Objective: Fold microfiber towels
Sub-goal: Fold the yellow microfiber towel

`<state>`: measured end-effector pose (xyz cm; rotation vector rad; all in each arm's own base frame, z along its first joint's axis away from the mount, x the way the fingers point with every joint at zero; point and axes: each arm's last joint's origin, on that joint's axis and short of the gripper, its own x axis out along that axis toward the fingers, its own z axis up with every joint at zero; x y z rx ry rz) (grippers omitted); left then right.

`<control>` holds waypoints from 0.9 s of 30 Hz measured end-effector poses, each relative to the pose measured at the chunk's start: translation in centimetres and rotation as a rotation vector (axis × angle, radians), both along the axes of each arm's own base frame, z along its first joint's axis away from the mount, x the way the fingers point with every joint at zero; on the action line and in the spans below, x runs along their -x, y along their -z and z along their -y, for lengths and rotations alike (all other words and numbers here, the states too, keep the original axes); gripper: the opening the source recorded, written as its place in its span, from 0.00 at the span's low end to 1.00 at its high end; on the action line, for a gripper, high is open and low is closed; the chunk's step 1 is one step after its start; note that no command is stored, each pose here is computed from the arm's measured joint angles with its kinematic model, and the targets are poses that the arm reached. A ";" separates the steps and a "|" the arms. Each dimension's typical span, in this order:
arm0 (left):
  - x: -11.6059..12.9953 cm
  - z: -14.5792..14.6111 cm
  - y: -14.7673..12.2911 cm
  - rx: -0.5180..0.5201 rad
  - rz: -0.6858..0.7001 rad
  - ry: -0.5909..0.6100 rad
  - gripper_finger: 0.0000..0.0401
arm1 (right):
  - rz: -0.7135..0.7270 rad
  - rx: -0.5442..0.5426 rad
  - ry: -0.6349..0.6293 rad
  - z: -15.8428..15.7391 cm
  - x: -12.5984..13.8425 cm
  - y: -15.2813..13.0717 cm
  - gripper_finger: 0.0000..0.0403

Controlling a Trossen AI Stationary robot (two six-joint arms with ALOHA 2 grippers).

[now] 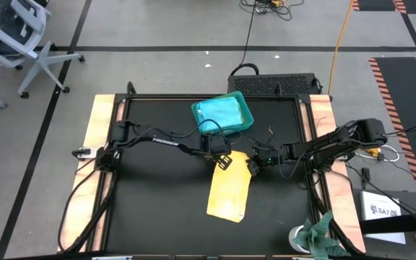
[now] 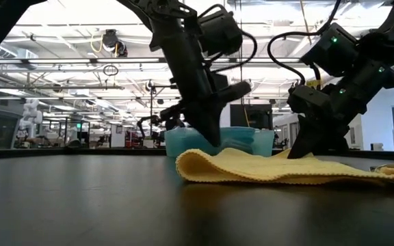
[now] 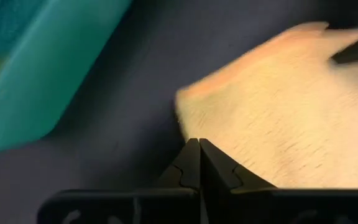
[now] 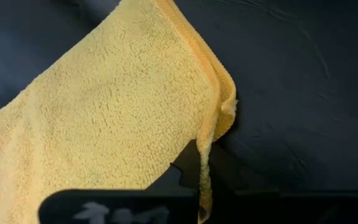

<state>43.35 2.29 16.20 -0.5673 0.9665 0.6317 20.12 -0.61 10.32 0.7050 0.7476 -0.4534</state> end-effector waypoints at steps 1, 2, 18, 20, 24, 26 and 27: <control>-0.1 -0.1 -0.2 -0.004 0.019 -0.003 0.01 | 0.001 -0.005 -0.005 0.0 0.0 0.0 0.00; -0.2 -0.2 -0.4 -0.005 0.034 -0.004 0.01 | 0.002 -0.008 -0.008 0.0 0.0 0.0 0.00; -0.6 -2.9 -0.2 0.049 0.082 0.014 0.27 | 0.010 -0.007 -0.016 0.0 -0.1 -0.1 0.00; -0.6 -3.0 -0.2 0.058 0.083 0.014 0.31 | 0.010 -0.007 -0.016 0.0 -0.1 -0.1 0.00; -0.7 -2.9 -0.3 0.076 0.098 0.013 0.37 | 0.010 -0.007 -0.017 0.0 -0.1 -0.1 0.00; -0.6 -2.9 -0.2 0.082 0.094 0.014 0.39 | 0.010 -0.007 -0.017 0.0 -0.1 -0.1 0.00; -0.6 -2.9 -0.2 0.081 0.092 0.015 0.40 | 0.010 -0.007 -0.017 0.0 -0.1 -0.1 0.00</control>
